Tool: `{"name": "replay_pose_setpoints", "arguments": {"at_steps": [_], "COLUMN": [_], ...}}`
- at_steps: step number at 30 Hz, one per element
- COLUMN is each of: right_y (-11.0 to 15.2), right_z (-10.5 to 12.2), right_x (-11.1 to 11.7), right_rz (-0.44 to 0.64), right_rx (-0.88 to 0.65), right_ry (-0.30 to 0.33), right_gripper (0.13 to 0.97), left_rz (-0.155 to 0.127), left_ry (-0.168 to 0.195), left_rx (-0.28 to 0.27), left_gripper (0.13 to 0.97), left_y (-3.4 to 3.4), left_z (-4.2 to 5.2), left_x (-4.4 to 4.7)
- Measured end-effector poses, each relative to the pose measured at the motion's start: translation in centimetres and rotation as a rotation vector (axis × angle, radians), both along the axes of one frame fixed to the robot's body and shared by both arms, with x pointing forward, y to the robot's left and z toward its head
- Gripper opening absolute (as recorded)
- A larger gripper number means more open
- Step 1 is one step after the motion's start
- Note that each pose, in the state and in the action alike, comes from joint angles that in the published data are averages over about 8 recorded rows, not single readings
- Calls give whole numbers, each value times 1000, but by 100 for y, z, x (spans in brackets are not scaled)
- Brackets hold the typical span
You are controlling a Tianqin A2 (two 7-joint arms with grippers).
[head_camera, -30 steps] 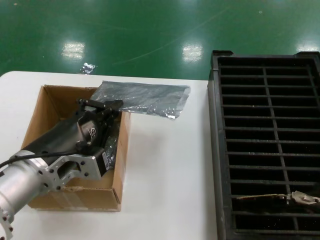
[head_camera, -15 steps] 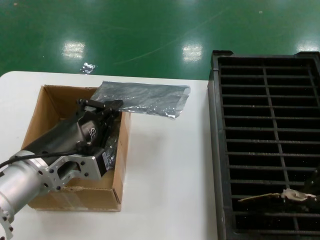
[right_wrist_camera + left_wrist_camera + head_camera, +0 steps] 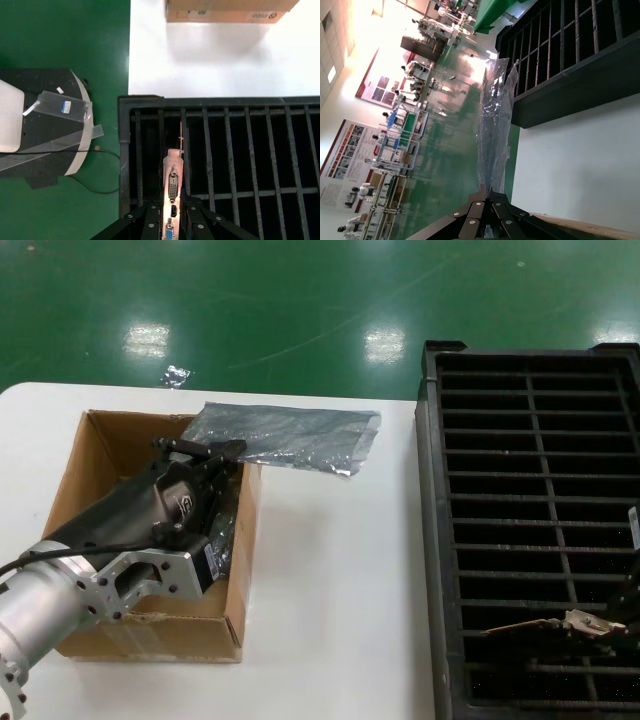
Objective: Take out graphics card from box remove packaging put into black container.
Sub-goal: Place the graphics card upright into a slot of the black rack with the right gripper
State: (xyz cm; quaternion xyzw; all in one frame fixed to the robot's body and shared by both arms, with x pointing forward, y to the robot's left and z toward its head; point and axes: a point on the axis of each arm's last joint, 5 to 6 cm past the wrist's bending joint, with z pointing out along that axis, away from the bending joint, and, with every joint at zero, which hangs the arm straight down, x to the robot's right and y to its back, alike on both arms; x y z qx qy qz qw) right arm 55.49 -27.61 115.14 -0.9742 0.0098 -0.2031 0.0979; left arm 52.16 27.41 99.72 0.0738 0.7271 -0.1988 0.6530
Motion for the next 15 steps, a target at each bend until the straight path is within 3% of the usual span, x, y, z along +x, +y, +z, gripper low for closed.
{"name": "replay_pose_setpoints", "arguments": {"at_steps": [15], "right_y": [-11], "right_z": [-14], "right_x": [49], "right_rz": [-30], "right_rx": [-38], "right_ry": [24], "right_gripper": [186], "left_rz": [0], "left_ry": [0], "left_rx": [0], "left_gripper": [139], "left_y": [0], "left_z": [0], "left_x": [0]}}
